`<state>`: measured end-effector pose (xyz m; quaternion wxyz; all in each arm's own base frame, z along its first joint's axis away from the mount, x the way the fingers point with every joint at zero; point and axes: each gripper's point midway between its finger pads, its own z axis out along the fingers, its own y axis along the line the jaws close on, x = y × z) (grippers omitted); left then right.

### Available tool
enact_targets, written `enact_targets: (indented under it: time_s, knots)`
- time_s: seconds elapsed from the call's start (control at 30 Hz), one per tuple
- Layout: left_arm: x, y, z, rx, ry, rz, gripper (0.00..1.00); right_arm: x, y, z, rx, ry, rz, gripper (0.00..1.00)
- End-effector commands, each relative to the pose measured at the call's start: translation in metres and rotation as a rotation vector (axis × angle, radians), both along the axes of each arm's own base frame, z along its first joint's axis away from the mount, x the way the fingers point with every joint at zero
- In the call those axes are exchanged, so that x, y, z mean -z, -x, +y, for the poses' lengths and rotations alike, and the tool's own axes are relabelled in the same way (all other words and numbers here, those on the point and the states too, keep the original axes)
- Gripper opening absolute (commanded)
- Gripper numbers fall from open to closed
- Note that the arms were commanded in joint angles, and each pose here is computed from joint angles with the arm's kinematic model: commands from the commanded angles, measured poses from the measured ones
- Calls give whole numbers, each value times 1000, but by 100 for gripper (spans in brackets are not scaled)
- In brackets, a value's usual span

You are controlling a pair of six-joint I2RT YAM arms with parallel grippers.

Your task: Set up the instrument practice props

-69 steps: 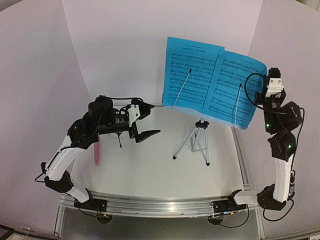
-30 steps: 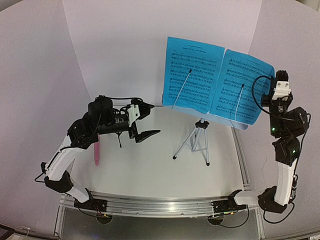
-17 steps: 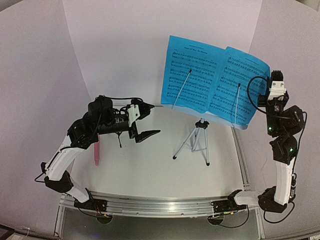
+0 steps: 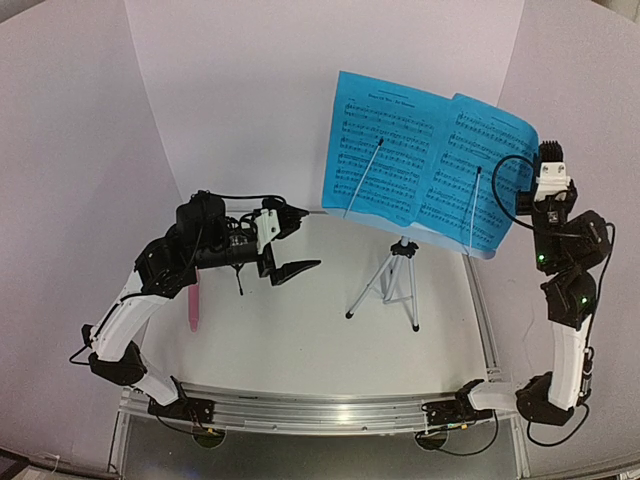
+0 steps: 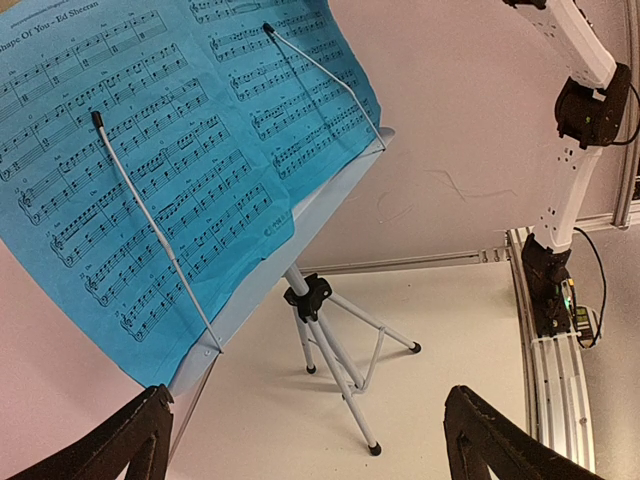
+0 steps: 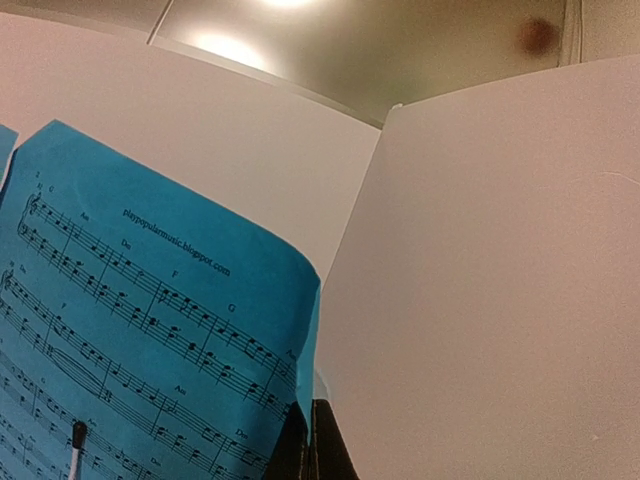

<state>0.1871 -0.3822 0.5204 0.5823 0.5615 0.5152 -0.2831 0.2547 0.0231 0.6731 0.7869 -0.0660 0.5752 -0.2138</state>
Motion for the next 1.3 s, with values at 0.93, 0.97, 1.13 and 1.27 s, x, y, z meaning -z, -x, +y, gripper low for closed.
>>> enact_targets:
  time_s: [0.93, 0.97, 1.13, 1.27]
  knots:
    - [-16, 7, 8, 14, 46, -22, 94, -6, 12, -6, 67, 216, 67, 0]
    - [-16, 7, 8, 14, 45, -22, 95, -6, 12, -6, 69, 222, 72, 0]
    - [-15, 6, 6, 17, 43, -20, 94, -5, 12, -6, 69, 228, 74, 0]
    - [-14, 7, 6, 16, 42, -19, 95, -5, 10, -2, 53, 245, 75, 0]
